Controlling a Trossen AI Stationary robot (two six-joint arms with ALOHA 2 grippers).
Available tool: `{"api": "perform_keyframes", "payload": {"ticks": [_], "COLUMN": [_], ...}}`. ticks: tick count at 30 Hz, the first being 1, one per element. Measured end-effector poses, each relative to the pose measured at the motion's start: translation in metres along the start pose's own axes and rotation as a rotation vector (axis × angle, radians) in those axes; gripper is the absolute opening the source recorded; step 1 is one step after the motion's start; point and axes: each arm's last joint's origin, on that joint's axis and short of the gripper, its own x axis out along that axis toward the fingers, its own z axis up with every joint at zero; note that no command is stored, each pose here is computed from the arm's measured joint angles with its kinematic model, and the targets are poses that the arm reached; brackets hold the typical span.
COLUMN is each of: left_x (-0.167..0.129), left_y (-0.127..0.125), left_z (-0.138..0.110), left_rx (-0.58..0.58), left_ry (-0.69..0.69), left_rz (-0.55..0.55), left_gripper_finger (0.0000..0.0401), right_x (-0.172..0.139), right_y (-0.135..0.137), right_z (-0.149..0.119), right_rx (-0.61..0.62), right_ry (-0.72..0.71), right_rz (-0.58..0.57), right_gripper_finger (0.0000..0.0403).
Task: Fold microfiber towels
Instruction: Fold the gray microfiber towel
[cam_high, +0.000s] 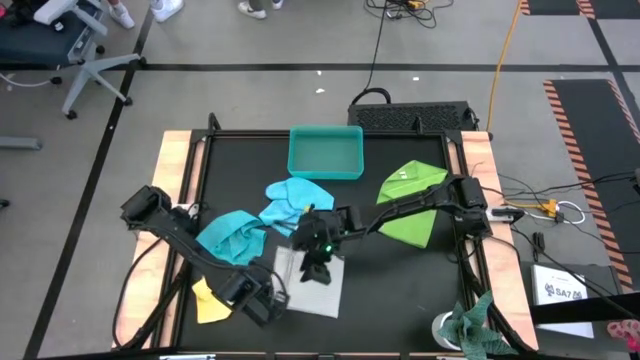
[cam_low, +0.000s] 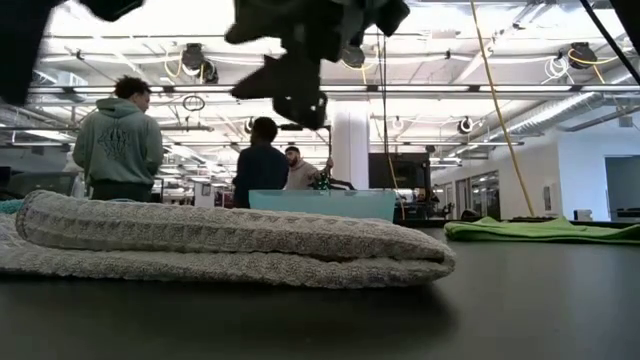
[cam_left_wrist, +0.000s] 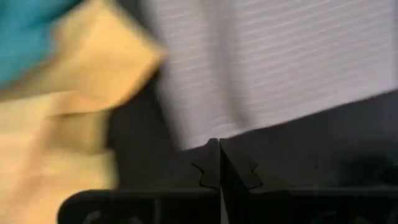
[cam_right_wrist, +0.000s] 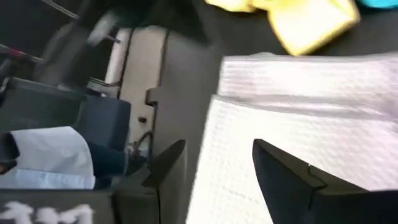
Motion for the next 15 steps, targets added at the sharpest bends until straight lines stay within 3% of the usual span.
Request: {"api": "perform_keyframes", "payload": {"ticks": [2, 5, 15], "left_x": [0.002, 0.008, 0.052], "left_y": [-0.008, -0.014, -0.021], "left_z": [0.001, 0.002, -0.005], "left_rx": [-0.034, -0.09, -0.247], "left_ry": [-0.023, -0.043, 0.018], "left_rz": [-0.079, -0.109, -0.009], "left_gripper_finger": [0.0001, 0.0001, 0.0002], "right_x": [-0.013, -0.035, -0.11], "right_y": [-0.004, -0.005, 0.016], "right_z": [-0.002, -0.005, -0.013], "right_rx": [0.006, -0.005, -0.114], "right_ry": [0.046, 0.089, 0.107], "right_rz": [-0.038, -0.092, -0.314], "right_gripper_finger": [0.0169, 0.0165, 0.0164]}}
